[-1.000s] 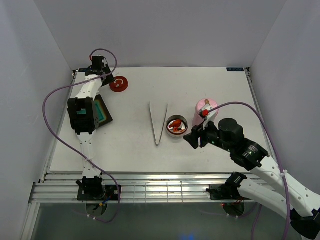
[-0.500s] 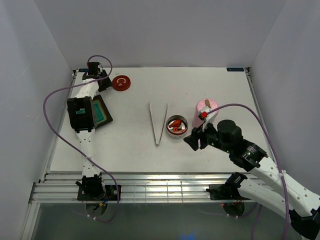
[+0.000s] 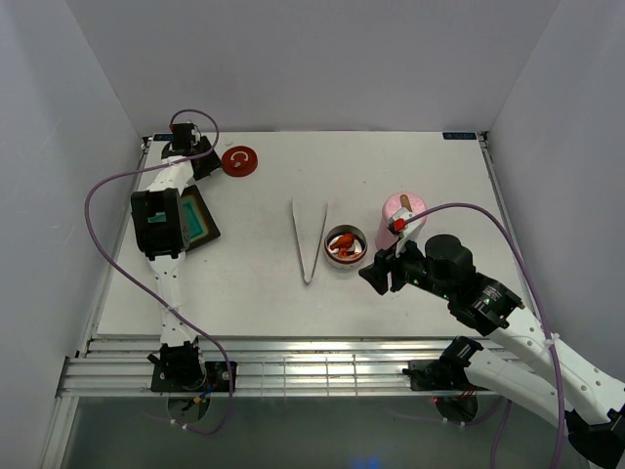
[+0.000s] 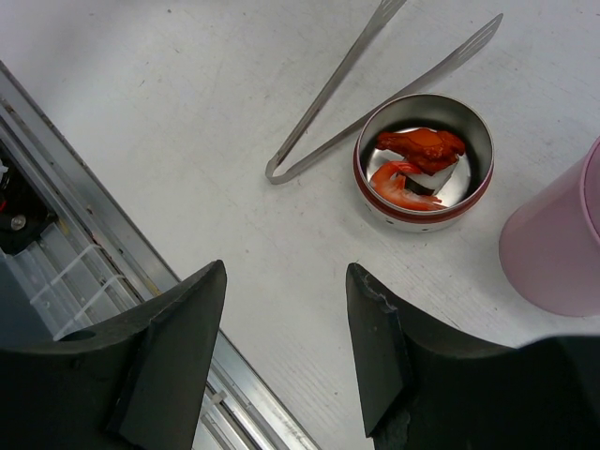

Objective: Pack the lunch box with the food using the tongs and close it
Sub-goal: Move the box lid to the center of the board.

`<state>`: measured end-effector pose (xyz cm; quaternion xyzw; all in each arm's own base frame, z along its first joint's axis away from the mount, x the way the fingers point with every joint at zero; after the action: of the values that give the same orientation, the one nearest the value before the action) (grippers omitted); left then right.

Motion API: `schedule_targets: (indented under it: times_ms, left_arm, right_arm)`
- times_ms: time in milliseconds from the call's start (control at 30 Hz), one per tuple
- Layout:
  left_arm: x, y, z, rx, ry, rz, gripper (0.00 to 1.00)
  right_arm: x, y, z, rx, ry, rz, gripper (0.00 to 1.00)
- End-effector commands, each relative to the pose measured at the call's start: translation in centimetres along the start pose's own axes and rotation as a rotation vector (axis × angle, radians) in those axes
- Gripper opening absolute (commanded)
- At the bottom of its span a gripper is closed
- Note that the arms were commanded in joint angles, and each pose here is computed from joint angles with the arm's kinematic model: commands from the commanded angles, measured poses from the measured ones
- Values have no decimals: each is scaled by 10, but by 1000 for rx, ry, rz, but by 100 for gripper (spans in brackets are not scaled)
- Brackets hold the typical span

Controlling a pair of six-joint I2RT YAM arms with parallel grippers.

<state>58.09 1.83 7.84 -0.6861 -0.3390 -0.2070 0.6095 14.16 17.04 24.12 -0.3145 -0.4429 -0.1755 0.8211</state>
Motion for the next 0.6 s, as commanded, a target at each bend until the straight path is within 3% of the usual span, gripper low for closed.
schedule_targets:
  times_ms: [0,367,567]
  left_arm:
    - [44,-37,-17,-73,-19,-124,61]
    - [51,-46,-18,-70,-24,-174,64]
    - [43,-36,-18,-78,-36,-138,63]
  right_arm:
    - [7,-2,5,28,-19,-36,60]
    - [6,1,3,21,-30,-28,60]
    - [6,2,2,18,-31,-35,60]
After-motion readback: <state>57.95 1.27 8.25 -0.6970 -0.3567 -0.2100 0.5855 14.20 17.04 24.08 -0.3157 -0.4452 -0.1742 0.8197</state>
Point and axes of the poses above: each gripper's point midway between its finger pads, its own y axis out along the fingers, its own z axis along the line the jaws close on, x = y × z, the point moved 6 cm from there along -y, back along the fingers, and after that the axes turned 15 degrees about y, right-handed, at the moved point
